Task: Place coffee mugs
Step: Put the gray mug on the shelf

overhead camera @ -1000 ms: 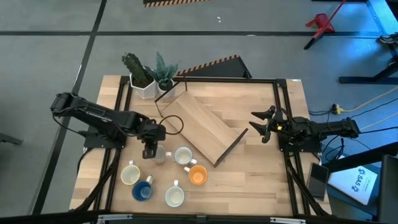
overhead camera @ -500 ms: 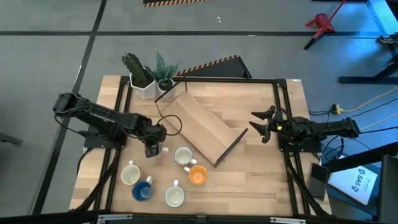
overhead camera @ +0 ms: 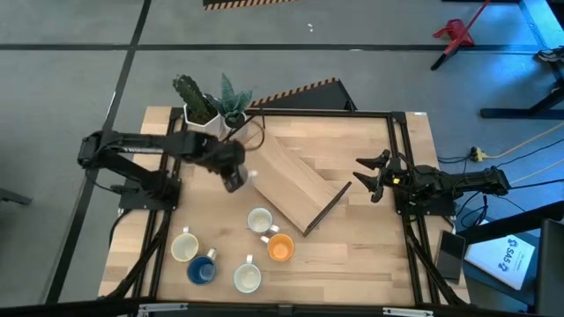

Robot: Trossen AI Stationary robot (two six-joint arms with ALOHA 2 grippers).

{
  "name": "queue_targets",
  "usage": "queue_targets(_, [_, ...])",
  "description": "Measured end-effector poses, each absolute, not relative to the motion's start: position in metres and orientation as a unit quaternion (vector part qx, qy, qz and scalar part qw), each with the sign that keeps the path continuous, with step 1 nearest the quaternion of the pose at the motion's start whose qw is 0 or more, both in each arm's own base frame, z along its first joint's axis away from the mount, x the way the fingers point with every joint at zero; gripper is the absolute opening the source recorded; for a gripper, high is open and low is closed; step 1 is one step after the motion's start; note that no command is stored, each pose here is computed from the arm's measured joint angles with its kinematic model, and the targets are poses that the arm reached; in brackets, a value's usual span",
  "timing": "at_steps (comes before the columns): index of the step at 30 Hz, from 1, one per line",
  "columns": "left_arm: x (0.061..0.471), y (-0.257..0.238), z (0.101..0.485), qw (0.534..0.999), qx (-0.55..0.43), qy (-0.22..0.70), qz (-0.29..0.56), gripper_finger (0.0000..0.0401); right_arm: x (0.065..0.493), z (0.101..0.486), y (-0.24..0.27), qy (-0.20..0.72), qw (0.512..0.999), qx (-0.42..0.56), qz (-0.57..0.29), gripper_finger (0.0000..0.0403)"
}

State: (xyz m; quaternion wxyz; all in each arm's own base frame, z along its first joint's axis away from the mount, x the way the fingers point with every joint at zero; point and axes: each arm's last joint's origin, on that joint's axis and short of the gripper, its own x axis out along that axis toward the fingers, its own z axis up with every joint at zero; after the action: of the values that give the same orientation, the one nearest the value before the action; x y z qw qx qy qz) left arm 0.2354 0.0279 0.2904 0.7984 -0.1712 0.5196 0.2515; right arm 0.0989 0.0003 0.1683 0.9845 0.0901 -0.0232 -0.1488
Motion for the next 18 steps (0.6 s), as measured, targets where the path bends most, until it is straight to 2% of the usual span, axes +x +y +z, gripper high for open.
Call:
queue_targets(11, [0.288, 0.12, 0.282, 0.802, -0.116, 0.536, 0.234, 0.0018, 0.099, 0.168, 0.0, -0.023, 0.985, 0.089, -0.149, 0.0241])
queue_targets(18, [0.306, 0.171, 0.27, 0.802, -0.099, 0.543, 0.229, 0.0018, 0.099, 0.168, 0.0, -0.023, 0.985, 0.089, -0.149, 0.0241])
